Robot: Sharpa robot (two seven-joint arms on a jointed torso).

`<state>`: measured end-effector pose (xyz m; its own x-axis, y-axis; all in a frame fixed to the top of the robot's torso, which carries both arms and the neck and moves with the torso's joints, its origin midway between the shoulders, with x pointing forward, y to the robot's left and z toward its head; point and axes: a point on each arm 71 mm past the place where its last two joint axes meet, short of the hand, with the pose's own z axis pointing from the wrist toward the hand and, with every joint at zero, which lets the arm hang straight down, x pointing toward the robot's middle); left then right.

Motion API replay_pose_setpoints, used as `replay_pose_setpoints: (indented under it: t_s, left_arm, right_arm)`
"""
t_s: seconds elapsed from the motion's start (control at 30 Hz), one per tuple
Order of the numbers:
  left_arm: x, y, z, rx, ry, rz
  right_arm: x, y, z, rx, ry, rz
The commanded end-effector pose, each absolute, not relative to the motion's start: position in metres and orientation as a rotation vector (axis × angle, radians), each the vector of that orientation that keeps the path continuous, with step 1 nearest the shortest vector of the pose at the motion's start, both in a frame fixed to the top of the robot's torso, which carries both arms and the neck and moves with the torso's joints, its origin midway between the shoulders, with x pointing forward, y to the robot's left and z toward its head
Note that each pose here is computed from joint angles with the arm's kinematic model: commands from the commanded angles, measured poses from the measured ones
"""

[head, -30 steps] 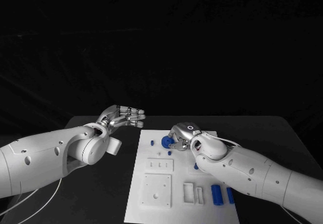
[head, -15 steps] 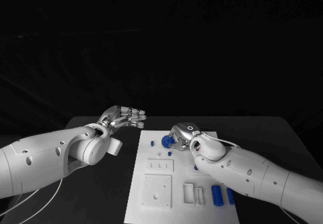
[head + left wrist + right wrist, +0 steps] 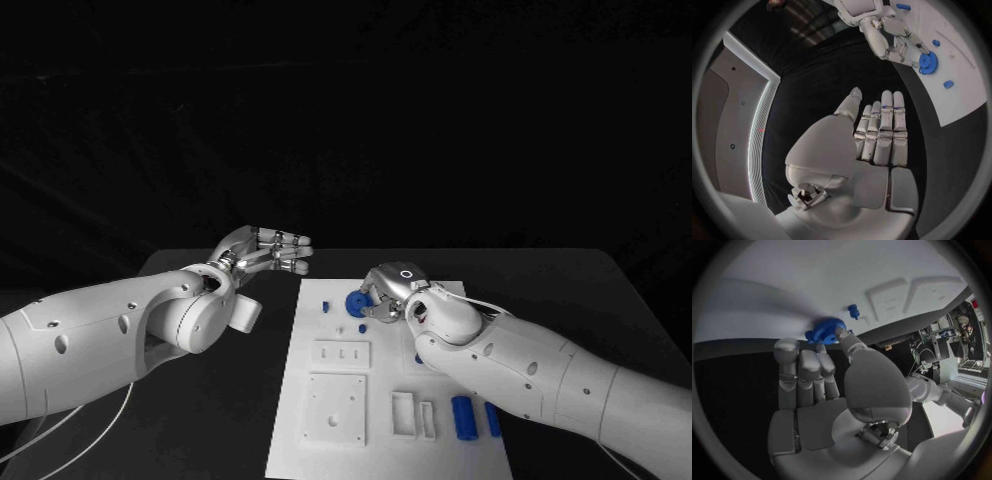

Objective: Assemble the parts on the task board

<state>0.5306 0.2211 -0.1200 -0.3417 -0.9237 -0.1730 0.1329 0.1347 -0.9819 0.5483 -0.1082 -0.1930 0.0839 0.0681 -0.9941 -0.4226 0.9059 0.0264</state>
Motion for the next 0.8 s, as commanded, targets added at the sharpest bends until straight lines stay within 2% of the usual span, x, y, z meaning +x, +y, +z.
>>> replay_pose_setpoints:
  t_s: [0.03, 0.57, 0.8]
  left_arm:
    - [0.53, 0.2188, -0.1192, -0.808, 1.46, -1.408]
    - [0.5304, 0.2192, -0.1193, -0.808, 1.459, -1.406]
    - [0.5305, 0.2195, -0.1193, -0.808, 1.459, -1.406]
  right_arm:
    - [0.5482, -0.1077, -0.1929, -0.301, 1.443, 0.369]
    - [0.5467, -0.1089, -0.1917, -0.271, 1.448, 0.409]
    - [0.5474, -0.1145, -0.1956, -0.259, 1.513, 0.443]
